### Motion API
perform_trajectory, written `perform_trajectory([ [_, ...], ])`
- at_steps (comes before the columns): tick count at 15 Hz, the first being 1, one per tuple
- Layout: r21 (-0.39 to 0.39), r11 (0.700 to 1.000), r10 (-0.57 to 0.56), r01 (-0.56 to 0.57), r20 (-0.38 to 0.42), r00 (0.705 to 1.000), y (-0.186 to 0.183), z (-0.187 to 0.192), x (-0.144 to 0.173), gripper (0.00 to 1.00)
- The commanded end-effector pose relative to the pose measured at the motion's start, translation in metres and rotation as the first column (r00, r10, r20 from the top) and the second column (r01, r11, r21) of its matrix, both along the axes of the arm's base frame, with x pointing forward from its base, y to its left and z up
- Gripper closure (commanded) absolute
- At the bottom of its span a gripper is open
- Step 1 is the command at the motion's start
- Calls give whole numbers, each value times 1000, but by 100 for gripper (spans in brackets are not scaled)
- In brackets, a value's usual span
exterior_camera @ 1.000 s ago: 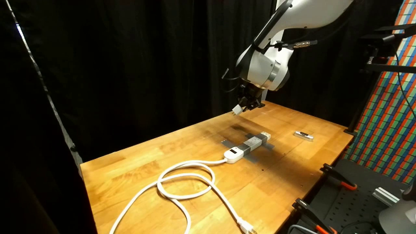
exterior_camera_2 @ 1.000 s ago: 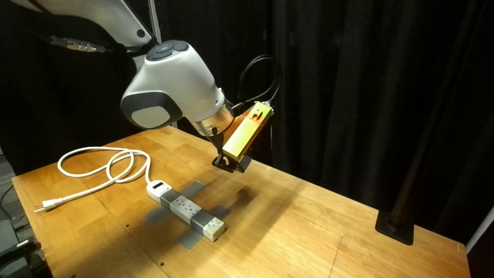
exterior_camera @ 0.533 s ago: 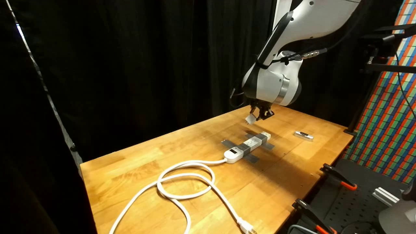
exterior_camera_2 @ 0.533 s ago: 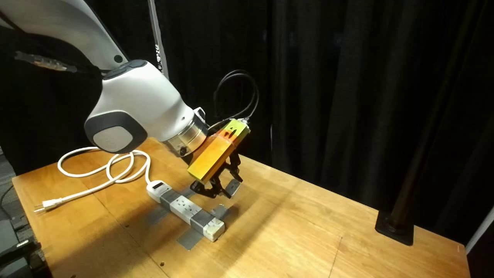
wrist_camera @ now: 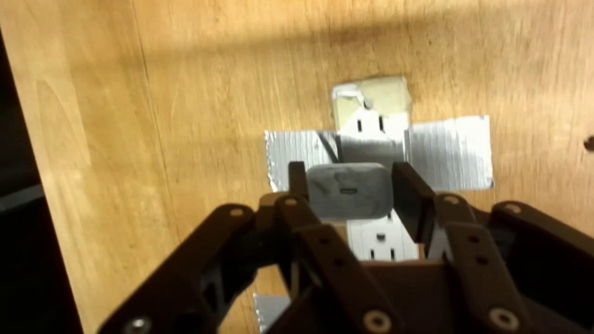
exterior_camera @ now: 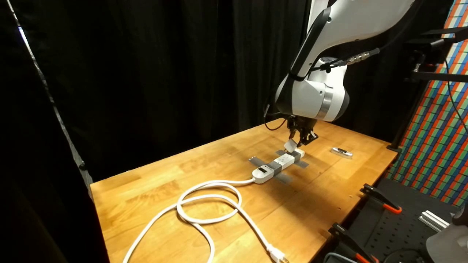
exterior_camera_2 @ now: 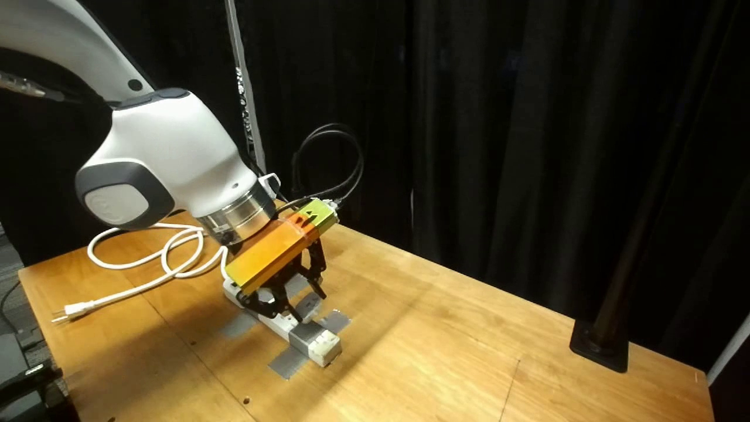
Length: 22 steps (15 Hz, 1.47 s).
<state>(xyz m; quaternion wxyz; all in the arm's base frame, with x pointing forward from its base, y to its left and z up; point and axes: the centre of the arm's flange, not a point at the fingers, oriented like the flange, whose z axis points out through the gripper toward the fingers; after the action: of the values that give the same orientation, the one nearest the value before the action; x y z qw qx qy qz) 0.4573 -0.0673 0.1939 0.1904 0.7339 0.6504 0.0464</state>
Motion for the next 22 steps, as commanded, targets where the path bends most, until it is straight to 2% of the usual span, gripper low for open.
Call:
perform_trajectory([
  [1,110,994,-1,4,-28,1000,37,71,15,77],
  [5,172,984,-41,35,30,999,60,109,34,77],
  [8,133,984,-120,116,27,992,69,134,51,77],
  [12,81,964,-256,255,14,966,70,152,69,77],
  [16,-22,937,-350,350,-24,936,72,156,78,77],
  [19,-158,909,-408,387,-141,902,69,147,84,77],
  [22,-301,879,-445,371,-234,864,60,135,82,77],
])
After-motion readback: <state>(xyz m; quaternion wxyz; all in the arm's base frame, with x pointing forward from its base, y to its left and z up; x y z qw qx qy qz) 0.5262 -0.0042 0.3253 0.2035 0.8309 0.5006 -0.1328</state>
